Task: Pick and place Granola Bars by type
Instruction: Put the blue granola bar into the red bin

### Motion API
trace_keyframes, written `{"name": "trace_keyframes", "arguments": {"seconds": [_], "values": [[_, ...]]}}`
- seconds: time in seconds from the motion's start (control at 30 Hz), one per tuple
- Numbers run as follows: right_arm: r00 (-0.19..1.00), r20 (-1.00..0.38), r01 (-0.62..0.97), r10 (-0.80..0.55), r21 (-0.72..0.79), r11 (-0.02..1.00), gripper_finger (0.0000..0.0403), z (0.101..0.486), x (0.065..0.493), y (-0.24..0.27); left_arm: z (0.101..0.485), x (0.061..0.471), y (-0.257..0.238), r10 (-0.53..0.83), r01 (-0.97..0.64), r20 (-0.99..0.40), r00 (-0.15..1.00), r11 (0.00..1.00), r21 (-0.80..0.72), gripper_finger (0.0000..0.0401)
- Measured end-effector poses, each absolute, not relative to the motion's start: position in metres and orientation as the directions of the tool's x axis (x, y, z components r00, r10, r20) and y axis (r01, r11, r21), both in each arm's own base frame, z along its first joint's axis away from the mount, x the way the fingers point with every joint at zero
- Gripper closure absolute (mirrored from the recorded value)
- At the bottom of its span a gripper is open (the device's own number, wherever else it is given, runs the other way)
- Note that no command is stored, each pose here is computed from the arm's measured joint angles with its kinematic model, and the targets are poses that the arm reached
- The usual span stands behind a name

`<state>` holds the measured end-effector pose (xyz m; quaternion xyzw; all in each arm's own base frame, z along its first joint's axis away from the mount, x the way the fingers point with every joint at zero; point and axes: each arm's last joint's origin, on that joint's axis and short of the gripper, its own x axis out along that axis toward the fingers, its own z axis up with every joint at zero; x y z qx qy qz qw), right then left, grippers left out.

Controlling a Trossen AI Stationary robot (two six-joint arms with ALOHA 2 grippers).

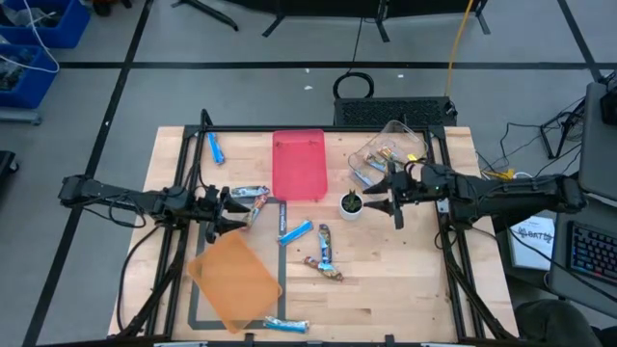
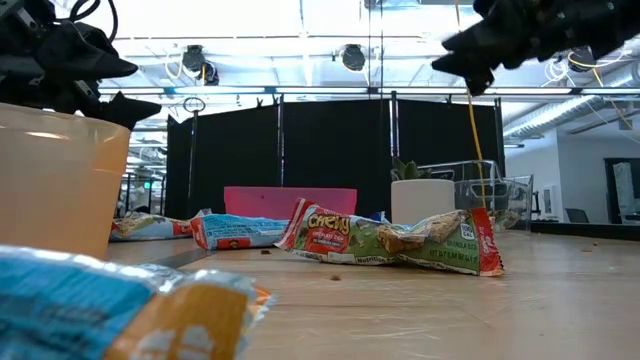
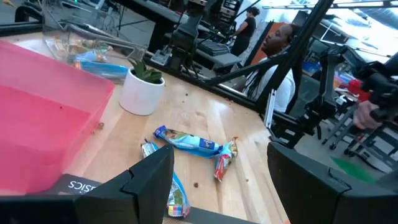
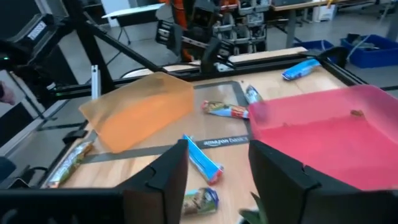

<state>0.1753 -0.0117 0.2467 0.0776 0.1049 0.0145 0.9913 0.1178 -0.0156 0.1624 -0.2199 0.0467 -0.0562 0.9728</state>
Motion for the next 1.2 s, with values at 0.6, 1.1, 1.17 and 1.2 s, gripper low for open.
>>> {"name": "trace_keyframes", "arguments": {"seconds": [0.6,1.1,1.17,1.2], "values": [[0.924,-0.331,-0.247,0.193,-0.132,0.960,0.0206,0.320,0.246,0.019,0.163,0.118,-0.016,-0.130,0.089,-0.065,0.989,0.896,-0.434,0.0144],[0.810,-0.508,-0.513,0.293,-0.372,0.774,0.0213,0.327,0.270,0.025,0.163,0.118,-0.016,-0.129,0.089,-0.065,0.989,0.896,-0.434,0.0144],[0.784,-0.547,-0.544,0.293,-0.381,0.747,0.0213,0.320,0.273,0.025,0.163,0.118,-0.016,-0.129,0.089,-0.064,0.989,0.896,-0.434,0.0143],[0.770,-0.568,-0.561,0.292,-0.382,0.735,0.0213,0.316,0.274,0.026,0.163,0.118,-0.016,-0.129,0.089,-0.064,0.990,0.896,-0.434,0.0144]]}}
